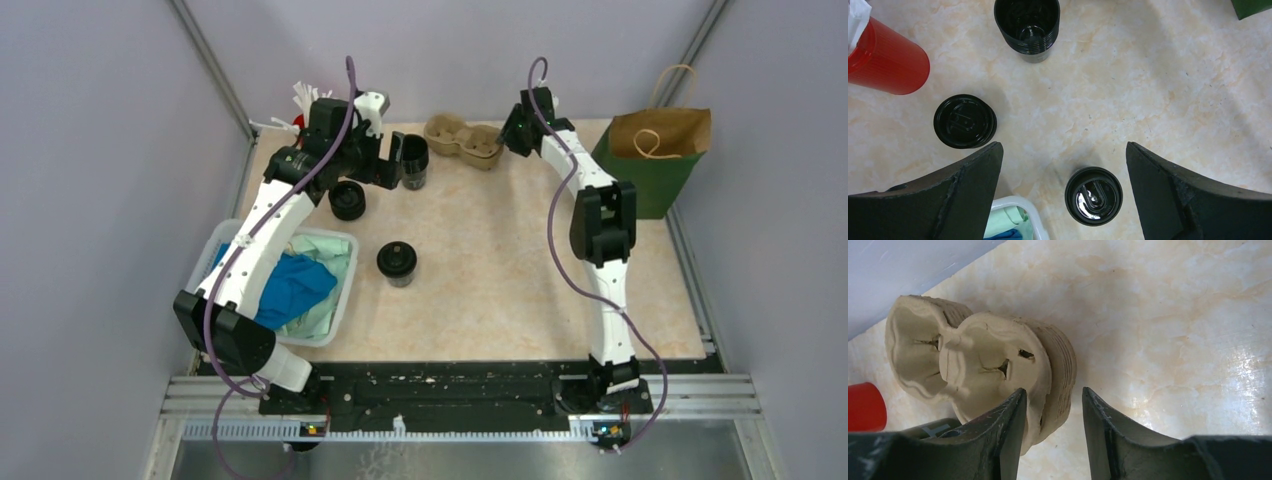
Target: Pack the takeout coffee
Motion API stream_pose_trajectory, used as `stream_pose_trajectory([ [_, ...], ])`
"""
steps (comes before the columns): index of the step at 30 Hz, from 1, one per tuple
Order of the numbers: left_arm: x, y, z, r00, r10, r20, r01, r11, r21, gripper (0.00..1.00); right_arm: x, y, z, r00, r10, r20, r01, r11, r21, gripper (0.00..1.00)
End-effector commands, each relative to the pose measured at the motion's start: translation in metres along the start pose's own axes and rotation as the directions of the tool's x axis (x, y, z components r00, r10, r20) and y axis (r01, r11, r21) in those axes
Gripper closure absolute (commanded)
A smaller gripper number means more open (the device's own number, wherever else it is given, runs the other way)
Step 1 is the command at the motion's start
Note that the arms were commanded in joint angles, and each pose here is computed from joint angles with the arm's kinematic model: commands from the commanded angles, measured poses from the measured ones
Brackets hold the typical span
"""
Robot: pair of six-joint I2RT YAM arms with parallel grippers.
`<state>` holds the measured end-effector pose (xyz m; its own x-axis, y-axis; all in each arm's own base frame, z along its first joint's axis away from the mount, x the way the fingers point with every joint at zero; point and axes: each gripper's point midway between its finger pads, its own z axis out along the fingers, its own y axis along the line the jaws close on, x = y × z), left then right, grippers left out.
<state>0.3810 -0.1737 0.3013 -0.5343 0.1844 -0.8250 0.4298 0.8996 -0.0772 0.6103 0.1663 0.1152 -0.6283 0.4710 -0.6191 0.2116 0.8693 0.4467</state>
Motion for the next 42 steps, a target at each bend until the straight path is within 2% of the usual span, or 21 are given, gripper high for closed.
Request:
stream_pose_trajectory([
  [1, -0.013, 0.000, -0.003, 0.999, 0.019, 0.045, -0.020, 1.000, 0.015, 0.02, -0.021, 0.014, -0.003, 0.998, 0.038, 0.047, -0.035, 0.998, -0.061, 0.56],
  [15, -0.016, -0.005, 0.001, 0.999, 0.005, 0.044, -0.007, 0.999, 0.046, 0.02, -0.007, 0.024, 0.002, 0.995, 0.093, -0.023, -0.096, 0.986, -0.136, 0.77],
  [21, -0.015, -0.007, 0.000, 0.999, -0.002, 0.041, -0.001, 0.998, 0.057, 0.02, 0.004, 0.021, 0.009, 0.988, 0.141, -0.055, -0.148, 0.980, -0.137, 0.74],
  [28, -0.015, -0.007, -0.003, 0.999, 0.001, 0.048, -0.004, 0.998, 0.055, 0.02, 0.012, 0.017, 0.016, 0.972, 0.221, -0.080, -0.229, 0.966, -0.118, 0.76],
  [32, -0.016, -0.006, -0.005, 0.999, 0.006, 0.053, -0.008, 0.999, 0.051, 0.02, 0.006, 0.013, 0.016, 0.956, 0.284, -0.072, -0.290, 0.951, -0.106, 0.87],
  [37, -0.021, -0.006, -0.012, 0.998, 0.008, 0.068, -0.012, 0.999, 0.046, 0.02, -0.032, 0.033, -0.014, 0.941, 0.337, -0.022, -0.336, 0.925, -0.176, 1.00],
  [42, -0.025, -0.014, -0.027, 0.994, -0.009, 0.112, 0.000, 0.997, 0.078, 0.02, -0.079, 0.055, -0.077, 0.938, 0.336, 0.083, -0.311, 0.924, -0.222, 1.00],
])
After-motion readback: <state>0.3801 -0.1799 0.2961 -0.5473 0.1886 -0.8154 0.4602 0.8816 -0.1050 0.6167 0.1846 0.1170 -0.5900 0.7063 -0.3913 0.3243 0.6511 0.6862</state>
